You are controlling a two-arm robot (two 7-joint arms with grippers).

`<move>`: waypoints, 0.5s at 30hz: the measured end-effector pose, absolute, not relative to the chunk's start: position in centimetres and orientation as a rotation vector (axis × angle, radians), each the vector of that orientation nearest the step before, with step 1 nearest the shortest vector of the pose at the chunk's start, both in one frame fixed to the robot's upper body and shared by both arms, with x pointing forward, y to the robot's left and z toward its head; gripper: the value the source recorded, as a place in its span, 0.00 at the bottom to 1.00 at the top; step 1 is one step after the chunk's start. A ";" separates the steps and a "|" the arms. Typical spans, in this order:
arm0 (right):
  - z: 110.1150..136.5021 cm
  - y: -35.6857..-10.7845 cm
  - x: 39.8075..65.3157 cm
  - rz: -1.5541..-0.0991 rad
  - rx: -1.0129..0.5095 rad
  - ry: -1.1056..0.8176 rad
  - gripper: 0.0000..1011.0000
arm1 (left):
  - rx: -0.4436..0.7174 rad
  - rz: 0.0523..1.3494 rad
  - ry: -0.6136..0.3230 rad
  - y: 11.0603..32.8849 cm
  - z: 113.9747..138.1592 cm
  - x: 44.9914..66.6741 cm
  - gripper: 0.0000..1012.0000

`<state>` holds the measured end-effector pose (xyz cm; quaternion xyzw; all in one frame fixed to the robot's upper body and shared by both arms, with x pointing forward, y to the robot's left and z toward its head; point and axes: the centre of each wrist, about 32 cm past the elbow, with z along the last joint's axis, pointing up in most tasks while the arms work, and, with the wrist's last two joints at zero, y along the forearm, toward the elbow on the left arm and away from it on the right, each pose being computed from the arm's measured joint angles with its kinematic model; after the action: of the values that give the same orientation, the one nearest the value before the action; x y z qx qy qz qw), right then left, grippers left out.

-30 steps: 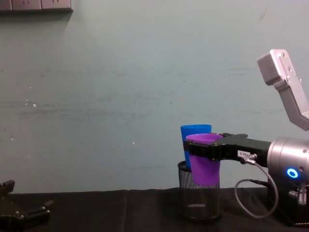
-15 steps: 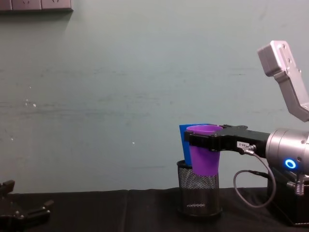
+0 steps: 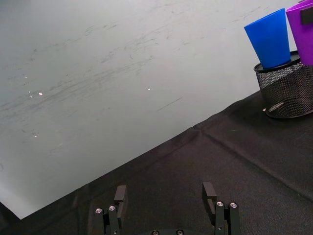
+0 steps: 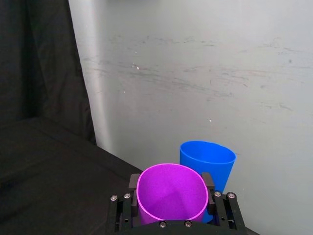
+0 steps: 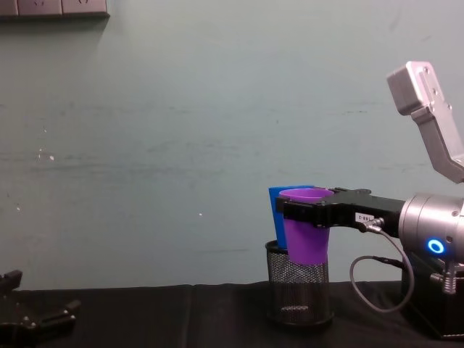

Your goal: Pick up one cup with a gripper and tap it against the other cup.

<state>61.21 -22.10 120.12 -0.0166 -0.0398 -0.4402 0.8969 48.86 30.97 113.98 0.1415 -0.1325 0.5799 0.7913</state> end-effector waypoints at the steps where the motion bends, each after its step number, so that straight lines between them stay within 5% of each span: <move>1: 120.1 -22.1 61.2 -0.912 -0.034 -0.083 0.75 | 0.304 1.248 -0.285 31.0 114.0 48.9 0.99; 15: 120.1 -22.1 61.2 -0.912 -0.036 -0.083 0.75 | 0.304 1.248 -0.285 31.0 114.0 48.9 0.99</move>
<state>61.18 -22.12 120.08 -0.0173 -0.0399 -0.4401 0.8969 48.86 30.97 113.98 0.1415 -0.1324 0.5799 0.7913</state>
